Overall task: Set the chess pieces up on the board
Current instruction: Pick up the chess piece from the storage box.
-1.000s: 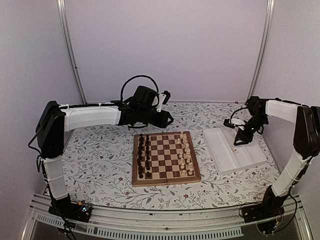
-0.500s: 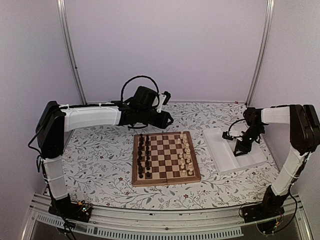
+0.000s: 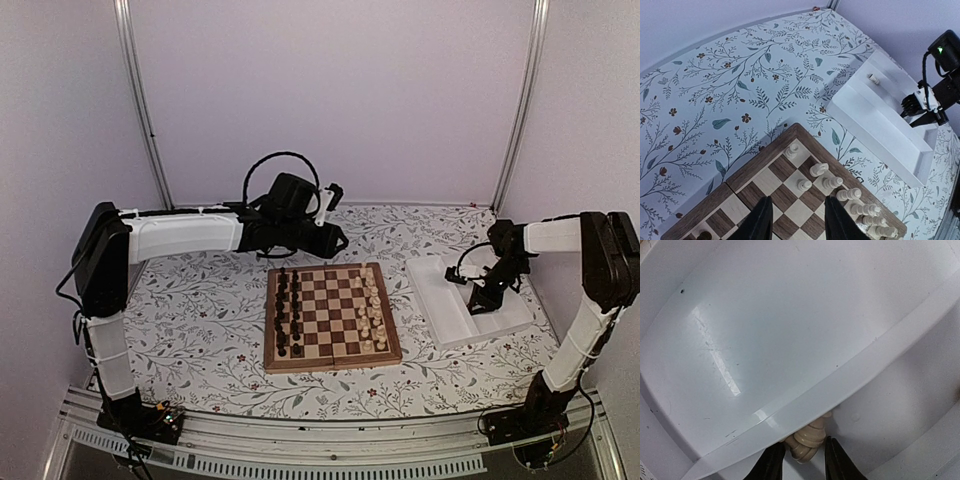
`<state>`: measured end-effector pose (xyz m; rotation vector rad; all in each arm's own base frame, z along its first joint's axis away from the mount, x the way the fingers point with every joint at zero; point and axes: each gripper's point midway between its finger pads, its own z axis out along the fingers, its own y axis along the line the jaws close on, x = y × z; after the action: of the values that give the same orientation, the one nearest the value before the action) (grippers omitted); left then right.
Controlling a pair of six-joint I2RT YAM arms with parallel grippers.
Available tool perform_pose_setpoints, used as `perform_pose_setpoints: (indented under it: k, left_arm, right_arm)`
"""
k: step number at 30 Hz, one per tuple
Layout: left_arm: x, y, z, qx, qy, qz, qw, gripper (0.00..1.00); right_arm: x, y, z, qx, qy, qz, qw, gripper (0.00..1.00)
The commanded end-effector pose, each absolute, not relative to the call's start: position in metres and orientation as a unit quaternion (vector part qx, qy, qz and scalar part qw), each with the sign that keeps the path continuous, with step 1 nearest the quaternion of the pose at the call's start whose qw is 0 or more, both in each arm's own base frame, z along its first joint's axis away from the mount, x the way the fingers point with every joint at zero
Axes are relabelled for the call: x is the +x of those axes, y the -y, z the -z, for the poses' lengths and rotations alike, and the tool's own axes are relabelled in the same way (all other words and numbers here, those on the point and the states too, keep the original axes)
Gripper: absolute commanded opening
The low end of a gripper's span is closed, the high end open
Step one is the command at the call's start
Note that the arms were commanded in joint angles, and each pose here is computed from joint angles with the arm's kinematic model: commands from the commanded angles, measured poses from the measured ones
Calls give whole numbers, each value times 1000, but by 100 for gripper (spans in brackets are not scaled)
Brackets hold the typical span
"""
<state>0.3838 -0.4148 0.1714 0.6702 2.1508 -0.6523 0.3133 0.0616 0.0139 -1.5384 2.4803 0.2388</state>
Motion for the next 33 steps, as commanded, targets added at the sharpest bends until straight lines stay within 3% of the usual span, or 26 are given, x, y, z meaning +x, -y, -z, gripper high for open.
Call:
perform_pose_setpoints:
  k: [1, 5, 9, 12, 21, 33]
  left_arm:
    - [375, 423, -174, 275, -841, 263, 385, 38]
    - [374, 425, -175, 276, -840, 267, 384, 38]
    - [372, 429, -177, 278, -838, 270, 383, 38]
    - [370, 434, -182, 282, -835, 274, 385, 38]
    - [356, 464, -199, 301, -814, 305, 392, 38]
    - [355, 553, -206, 275, -761, 465, 361, 42]
  right_arm:
    - [309, -67, -14, -520, -841, -93, 118, 32]
    - [314, -69, -6, -502, -851, -98, 119, 28]
    - [311, -68, 2, -493, -857, -101, 112, 14]
    - [310, -64, -7, -487, -860, -92, 122, 9]
    - [302, -62, -66, -465, -860, -77, 194, 9]
    - [304, -88, -97, -457, -828, -114, 304, 8]
